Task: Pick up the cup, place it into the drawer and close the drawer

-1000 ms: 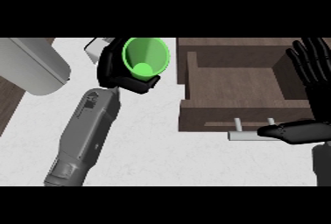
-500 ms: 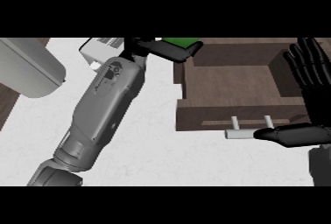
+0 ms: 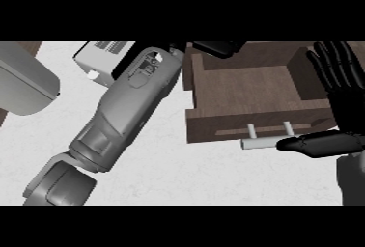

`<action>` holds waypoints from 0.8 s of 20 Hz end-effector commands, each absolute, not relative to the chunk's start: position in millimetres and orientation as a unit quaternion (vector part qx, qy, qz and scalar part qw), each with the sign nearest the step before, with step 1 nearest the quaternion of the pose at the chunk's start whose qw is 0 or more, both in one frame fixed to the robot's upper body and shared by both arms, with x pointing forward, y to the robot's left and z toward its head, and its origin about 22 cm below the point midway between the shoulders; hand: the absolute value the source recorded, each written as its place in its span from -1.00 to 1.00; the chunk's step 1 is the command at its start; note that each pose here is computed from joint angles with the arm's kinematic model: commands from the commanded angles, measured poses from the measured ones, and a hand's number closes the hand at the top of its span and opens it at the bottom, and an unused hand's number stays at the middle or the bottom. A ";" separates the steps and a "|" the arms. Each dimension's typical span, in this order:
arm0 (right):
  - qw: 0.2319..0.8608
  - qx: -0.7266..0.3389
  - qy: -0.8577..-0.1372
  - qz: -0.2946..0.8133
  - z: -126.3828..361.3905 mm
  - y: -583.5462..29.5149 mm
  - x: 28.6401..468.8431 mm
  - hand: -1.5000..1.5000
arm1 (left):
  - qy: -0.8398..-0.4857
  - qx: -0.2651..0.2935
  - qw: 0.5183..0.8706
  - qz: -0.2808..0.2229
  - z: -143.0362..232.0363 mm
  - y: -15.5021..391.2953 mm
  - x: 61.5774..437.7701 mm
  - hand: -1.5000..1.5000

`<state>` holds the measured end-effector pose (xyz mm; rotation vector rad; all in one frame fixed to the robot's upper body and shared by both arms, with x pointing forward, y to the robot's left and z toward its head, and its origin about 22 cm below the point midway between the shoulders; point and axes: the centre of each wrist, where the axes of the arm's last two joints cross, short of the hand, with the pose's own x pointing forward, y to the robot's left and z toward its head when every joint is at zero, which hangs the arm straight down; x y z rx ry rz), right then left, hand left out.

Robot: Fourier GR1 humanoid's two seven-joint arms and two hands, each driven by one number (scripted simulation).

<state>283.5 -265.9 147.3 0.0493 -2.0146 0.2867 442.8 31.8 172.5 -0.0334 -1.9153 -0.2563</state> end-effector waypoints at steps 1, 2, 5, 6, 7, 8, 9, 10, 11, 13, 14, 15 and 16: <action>0.518 0.031 -0.845 0.127 154.0 -261.2 282.6 -1.00 | -0.787 0.006 0.602 -0.138 156.7 31.5 445.8 1.00; 0.511 0.034 -0.848 0.135 153.6 -260.0 289.0 -1.00 | -0.786 0.009 0.600 -0.149 141.5 36.1 444.3 1.00; 0.509 0.045 -0.850 0.128 160.1 -255.2 290.5 -1.00 | -0.755 0.004 0.627 -0.191 141.9 33.3 445.1 1.00; 0.508 0.048 -0.847 0.147 159.3 -251.4 289.5 -1.00 | -0.750 0.014 0.629 -0.203 124.8 40.8 444.2 1.00; 0.509 0.052 -0.846 0.148 159.2 -249.5 293.9 -1.00 | -0.751 0.020 0.631 -0.192 133.6 34.7 443.6 1.00; 0.512 0.054 -0.845 0.143 154.8 -257.8 288.2 -1.00 | -0.747 0.003 0.631 -0.211 127.1 37.1 442.8 1.00; 0.503 0.066 -0.849 0.147 162.4 -247.6 299.2 -1.00 | -0.747 0.008 0.632 -0.207 119.5 38.9 440.8 1.00; 0.505 0.061 -0.848 0.150 156.5 -249.9 298.2 -1.00 | -0.745 0.008 0.633 -0.211 122.5 37.9 441.7 1.00; 0.497 0.064 -0.850 0.160 166.7 -240.6 297.5 -1.00 | -0.748 0.015 0.630 -0.209 117.3 38.7 440.0 -1.00; 0.498 0.062 -0.852 0.151 163.2 -242.8 304.3 -1.00 | -0.746 -0.002 0.632 -0.210 113.2 40.5 439.5 -1.00; 0.496 0.080 -0.849 0.164 160.7 -238.7 300.0 -1.00 | -0.758 -0.024 0.626 -0.181 112.6 40.8 437.9 -1.00; 0.495 0.101 -0.846 0.171 159.0 -233.3 300.9 -1.00 | -0.762 -0.023 0.624 -0.169 109.0 42.0 436.8 -1.00; 0.488 0.131 -0.842 0.189 164.6 -227.1 298.6 -1.00 | -0.762 -0.026 0.628 -0.156 110.2 42.6 437.7 -1.00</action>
